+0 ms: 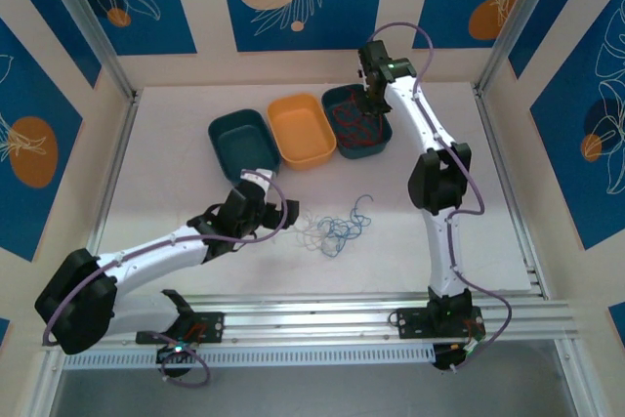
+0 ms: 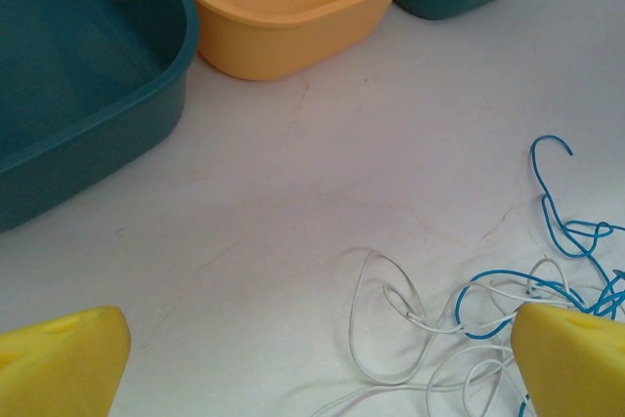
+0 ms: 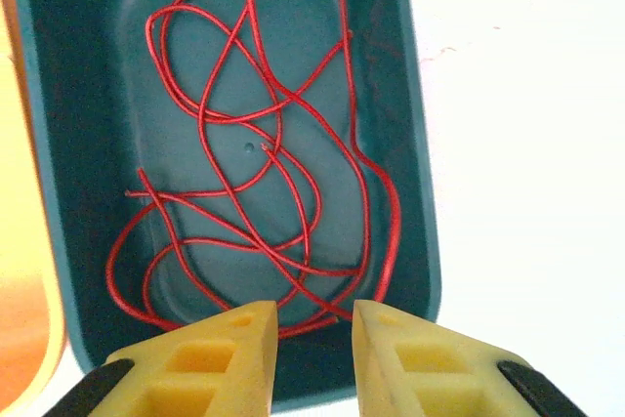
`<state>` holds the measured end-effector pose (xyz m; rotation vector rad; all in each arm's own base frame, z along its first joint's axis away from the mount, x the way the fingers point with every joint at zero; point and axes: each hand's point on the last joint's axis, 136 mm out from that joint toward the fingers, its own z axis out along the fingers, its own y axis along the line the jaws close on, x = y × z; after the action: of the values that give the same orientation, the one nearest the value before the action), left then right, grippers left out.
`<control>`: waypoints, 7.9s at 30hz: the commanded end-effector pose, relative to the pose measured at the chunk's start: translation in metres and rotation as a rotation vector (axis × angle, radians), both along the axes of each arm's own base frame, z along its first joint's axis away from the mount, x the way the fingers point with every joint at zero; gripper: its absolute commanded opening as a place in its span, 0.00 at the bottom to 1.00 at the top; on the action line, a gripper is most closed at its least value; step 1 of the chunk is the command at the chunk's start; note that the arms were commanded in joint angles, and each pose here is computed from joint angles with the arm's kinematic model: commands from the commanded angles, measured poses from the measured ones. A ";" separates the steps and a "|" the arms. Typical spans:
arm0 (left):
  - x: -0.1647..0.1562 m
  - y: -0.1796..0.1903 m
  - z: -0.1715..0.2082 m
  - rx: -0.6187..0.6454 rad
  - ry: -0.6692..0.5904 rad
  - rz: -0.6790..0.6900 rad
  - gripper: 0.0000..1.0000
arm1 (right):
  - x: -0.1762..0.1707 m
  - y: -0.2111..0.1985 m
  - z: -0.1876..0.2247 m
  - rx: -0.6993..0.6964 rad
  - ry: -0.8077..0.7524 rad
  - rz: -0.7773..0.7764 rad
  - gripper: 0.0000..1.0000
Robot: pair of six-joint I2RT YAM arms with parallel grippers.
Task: Untangle the cables
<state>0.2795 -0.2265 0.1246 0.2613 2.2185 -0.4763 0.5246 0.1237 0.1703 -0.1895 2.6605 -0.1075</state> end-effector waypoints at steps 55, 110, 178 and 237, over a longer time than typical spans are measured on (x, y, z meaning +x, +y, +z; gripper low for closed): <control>0.000 -0.001 0.004 -0.039 -0.007 0.004 1.00 | -0.029 0.038 -0.063 0.353 0.255 -0.084 0.00; -0.003 -0.058 -0.025 -0.115 0.240 -0.144 1.00 | -0.263 0.043 -0.051 0.481 0.360 -0.209 0.48; -0.021 -0.170 -0.016 0.139 0.231 -0.802 0.00 | -0.251 -0.042 -0.029 0.776 -0.093 -0.389 0.99; -0.022 -0.108 0.247 -0.182 -0.261 -0.559 0.00 | -0.240 0.070 -0.068 0.479 -0.224 -0.008 0.70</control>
<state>0.2662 -0.3415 0.3298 0.8165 1.9233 -0.8361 0.2740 0.2012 0.1046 -0.1007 2.4043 0.5257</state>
